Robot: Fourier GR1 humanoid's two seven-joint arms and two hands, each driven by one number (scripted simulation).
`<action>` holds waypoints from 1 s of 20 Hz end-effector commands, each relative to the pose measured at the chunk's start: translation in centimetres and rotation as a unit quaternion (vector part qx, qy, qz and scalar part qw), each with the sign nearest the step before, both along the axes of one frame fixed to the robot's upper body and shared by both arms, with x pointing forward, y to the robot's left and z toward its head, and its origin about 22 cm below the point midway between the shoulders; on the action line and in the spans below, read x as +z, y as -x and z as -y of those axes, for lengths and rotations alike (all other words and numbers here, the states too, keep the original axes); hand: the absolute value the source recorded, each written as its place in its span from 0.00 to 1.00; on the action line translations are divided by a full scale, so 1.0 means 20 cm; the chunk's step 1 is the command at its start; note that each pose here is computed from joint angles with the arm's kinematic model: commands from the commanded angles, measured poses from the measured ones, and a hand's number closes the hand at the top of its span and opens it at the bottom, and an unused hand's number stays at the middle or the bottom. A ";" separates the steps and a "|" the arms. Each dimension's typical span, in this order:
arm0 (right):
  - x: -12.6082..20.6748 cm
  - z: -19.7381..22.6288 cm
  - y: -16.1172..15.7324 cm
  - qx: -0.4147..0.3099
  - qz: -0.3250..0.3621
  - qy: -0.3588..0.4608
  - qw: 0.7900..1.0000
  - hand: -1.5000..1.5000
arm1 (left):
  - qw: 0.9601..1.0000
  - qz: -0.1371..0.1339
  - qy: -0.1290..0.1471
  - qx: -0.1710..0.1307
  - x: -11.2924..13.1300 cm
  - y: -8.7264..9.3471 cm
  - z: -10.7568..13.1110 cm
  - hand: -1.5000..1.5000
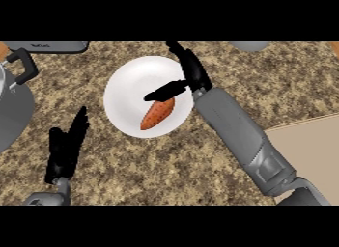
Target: Pick the sweet potato from the tray and place it in the plate
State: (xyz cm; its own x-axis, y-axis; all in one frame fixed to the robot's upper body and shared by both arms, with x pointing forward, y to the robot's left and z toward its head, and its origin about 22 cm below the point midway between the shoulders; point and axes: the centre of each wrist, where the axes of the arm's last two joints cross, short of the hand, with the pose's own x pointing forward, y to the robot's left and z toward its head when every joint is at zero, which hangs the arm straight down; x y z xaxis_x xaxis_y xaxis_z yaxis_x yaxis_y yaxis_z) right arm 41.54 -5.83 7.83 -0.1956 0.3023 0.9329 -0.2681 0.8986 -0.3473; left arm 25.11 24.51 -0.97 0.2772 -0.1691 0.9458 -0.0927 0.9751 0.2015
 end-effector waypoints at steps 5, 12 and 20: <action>-0.11 0.06 0.00 0.030 0.026 -0.043 0.998 0.00 | 1.000 0.000 0.006 0.001 -0.04 -0.05 -0.03 0.50; -0.18 0.07 0.01 0.021 0.023 -0.028 0.999 0.00 | 1.000 0.000 0.001 0.000 -0.07 0.03 -0.01 0.50; -0.28 0.06 0.07 -0.013 0.018 0.026 0.999 0.00 | 1.000 -0.005 -0.001 -0.017 -0.01 -0.04 0.00 0.50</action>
State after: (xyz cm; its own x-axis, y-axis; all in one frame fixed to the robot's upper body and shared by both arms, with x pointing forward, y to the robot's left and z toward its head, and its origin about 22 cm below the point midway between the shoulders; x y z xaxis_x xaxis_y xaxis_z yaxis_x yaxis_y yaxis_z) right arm 41.07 -6.82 3.73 -0.2224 0.3190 0.9213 -0.2500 0.8947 -0.3701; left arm 25.36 24.14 -0.93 0.2696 -0.1730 0.9473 -0.0772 0.9767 0.2003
